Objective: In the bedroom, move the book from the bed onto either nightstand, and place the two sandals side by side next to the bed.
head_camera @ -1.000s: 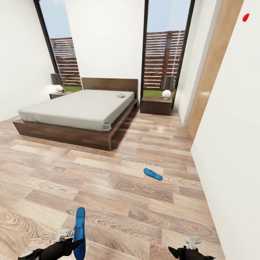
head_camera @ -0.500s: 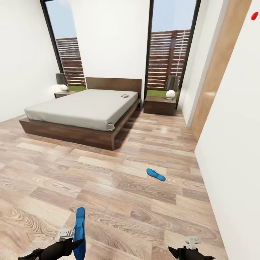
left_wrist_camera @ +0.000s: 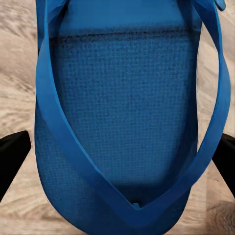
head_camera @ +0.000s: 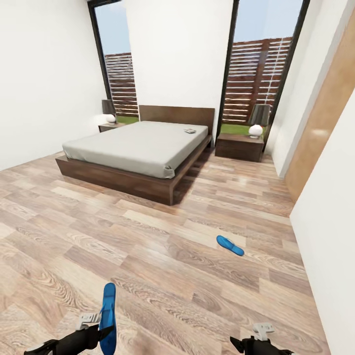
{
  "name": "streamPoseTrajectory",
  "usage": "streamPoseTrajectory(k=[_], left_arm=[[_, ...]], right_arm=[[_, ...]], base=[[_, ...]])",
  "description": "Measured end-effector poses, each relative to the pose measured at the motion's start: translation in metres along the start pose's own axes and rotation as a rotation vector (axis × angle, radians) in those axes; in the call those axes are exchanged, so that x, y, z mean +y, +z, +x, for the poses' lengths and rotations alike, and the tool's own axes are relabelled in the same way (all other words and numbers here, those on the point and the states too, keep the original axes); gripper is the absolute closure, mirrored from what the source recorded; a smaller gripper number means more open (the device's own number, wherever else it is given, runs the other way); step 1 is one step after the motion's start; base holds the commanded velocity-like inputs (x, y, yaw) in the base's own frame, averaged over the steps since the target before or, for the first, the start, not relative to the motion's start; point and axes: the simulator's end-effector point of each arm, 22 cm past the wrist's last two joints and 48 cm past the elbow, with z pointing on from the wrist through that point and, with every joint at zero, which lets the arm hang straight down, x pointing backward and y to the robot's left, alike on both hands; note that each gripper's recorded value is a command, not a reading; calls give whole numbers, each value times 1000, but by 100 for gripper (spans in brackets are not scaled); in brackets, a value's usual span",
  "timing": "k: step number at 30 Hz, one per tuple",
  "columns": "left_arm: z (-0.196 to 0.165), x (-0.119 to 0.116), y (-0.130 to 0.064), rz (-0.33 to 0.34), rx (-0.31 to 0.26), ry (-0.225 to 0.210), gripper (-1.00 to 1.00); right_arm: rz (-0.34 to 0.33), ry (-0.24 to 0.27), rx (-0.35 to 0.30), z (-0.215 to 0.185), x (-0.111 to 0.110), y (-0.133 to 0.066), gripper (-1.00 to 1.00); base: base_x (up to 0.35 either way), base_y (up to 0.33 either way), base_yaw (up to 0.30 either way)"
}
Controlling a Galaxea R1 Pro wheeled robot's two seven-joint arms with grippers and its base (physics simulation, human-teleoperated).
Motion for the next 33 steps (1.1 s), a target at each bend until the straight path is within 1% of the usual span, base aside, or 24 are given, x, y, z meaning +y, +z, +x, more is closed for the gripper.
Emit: streamPoseTrajectory(k=[22, 33], left_arm=[[-1, 4, -3, -8, -4, -8, 100], [0, 5, -3, -9, -2, -9, 100]], right_arm=[[1, 0, 0, 0, 0, 0, -100], [2, 0, 0, 0, 0, 0, -100]], base=[[324, 0, 5], [328, 82, 0]])
